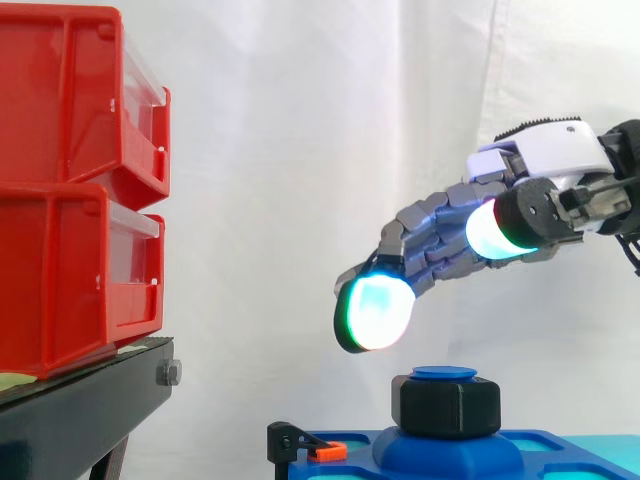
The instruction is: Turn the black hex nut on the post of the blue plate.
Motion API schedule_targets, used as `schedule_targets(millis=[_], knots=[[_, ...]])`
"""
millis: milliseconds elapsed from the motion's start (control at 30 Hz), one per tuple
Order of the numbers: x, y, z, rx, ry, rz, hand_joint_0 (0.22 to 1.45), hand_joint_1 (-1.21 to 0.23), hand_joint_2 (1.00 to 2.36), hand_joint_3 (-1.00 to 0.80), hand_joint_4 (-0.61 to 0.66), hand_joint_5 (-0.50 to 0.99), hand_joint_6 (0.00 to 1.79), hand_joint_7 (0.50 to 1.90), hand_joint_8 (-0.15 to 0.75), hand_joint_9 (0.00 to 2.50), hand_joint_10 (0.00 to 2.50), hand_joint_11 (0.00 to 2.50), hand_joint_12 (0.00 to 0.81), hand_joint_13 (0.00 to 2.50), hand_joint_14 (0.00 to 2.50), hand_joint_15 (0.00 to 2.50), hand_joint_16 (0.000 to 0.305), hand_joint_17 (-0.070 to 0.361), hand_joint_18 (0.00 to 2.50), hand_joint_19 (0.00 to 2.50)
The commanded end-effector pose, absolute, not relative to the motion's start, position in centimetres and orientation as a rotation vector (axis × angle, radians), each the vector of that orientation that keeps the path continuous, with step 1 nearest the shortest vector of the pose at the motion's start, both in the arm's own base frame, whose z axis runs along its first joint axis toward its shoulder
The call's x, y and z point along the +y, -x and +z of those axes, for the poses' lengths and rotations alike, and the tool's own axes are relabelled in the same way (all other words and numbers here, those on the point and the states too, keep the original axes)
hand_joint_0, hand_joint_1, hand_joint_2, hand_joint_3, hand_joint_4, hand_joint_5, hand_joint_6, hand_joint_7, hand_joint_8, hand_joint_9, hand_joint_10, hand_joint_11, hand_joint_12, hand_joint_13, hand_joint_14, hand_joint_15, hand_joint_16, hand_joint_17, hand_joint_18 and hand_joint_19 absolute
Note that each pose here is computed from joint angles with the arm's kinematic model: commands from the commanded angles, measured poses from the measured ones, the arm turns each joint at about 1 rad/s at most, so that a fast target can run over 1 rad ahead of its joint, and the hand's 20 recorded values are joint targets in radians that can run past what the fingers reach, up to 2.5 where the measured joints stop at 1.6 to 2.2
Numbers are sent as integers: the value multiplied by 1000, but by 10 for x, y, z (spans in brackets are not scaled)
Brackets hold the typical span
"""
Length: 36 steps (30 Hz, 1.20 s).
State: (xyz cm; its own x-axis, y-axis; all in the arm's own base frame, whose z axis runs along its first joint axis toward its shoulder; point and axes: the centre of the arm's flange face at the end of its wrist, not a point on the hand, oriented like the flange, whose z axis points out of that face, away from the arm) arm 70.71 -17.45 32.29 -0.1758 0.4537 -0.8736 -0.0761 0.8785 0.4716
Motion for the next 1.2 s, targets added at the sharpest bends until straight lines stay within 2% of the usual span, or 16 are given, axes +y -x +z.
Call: schedule_targets(millis=[0, 233, 700, 1167], knots=[[-168, -712, 325, 1670, -297, 468, 467, -345, 1000, -500, 202, -201, 502, 798, 241, 225, 0, 0, 364, 198, 1, 0, 53, 119, 0, 4], [-149, -721, 328, 1642, -305, 443, 467, -343, 1000, -500, 200, -201, 502, 800, 241, 226, 0, 0, 365, 201, 1, 0, 53, 118, 0, 3], [-111, -728, 325, 1659, -262, 395, 468, -342, 1000, -500, 202, -202, 502, 797, 241, 224, 0, 0, 367, 204, 1, 0, 52, 118, 0, 1], [-92, -726, 310, 1690, -294, 339, 467, -342, 1000, -500, 202, -201, 502, 798, 240, 223, 0, 0, 367, 207, 2, 0, 52, 118, 0, 0]])
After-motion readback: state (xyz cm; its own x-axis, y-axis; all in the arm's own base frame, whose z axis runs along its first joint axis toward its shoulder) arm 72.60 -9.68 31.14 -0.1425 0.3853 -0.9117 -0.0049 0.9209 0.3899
